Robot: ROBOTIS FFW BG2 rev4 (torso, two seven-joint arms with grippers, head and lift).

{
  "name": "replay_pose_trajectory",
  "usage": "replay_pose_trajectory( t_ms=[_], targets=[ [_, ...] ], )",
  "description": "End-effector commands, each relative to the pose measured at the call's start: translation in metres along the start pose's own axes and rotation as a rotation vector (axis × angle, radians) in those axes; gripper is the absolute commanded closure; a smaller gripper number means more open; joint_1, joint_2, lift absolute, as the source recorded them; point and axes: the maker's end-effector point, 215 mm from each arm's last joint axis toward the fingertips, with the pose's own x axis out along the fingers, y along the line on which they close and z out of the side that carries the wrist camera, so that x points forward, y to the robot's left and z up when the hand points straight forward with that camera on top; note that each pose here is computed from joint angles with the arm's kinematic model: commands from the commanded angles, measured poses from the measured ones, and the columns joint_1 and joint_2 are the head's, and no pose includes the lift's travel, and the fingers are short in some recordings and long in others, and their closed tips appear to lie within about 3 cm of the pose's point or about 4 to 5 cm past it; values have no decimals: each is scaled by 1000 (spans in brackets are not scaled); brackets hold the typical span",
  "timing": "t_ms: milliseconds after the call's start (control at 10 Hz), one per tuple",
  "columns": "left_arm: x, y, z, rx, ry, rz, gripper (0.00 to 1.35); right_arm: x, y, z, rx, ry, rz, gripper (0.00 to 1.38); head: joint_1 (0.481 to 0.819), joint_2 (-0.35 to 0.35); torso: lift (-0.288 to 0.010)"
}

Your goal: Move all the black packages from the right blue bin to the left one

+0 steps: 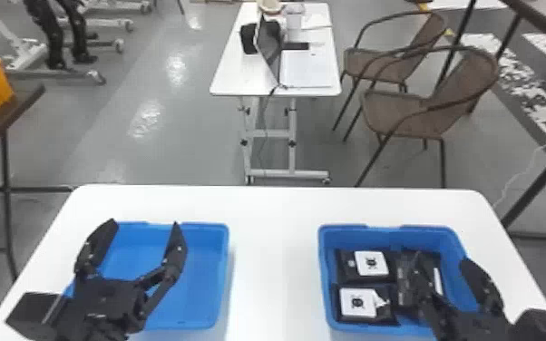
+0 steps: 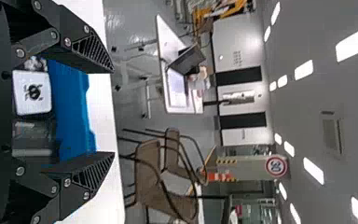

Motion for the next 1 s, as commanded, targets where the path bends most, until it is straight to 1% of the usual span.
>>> replay_pose_trajectory(
  t_ms=[0, 100, 200, 300, 400, 500, 600, 700, 900],
  targets=[
    [0, 1, 0, 1, 0, 2, 131, -7, -11, -15, -39, 56, -50, 427, 695, 0, -40],
    [0, 1, 0, 0, 1, 2, 131, -9, -23, -34, -49, 114, -78, 429, 695, -18, -40],
    [0, 2, -1, 1, 3, 3, 131, -9, -39, -58, -32, 188, -103, 424, 695, -28, -40],
    [1, 1, -1, 0, 4, 2, 131, -6, -49, -68, -44, 204, -120, 424, 695, -36, -40],
    [1, 1, -1, 1, 5, -1, 131, 1, -59, -74, -72, 215, -133, 426, 695, -56, -40],
    [2, 1, -1, 1, 5, -1, 131, 10, -66, -90, -43, 244, -138, 427, 695, -70, -40],
    [2, 0, -1, 3, 5, -7, 131, 20, -67, -102, -32, 283, -121, 427, 695, -80, -40],
    [3, 0, -2, 2, 8, -6, 131, 28, -66, -106, -34, 305, -120, 427, 695, -83, -40],
    [3, -1, -2, -1, 8, -6, 131, 42, -55, -106, -12, 317, -98, 441, 695, -86, -40]
  ],
)
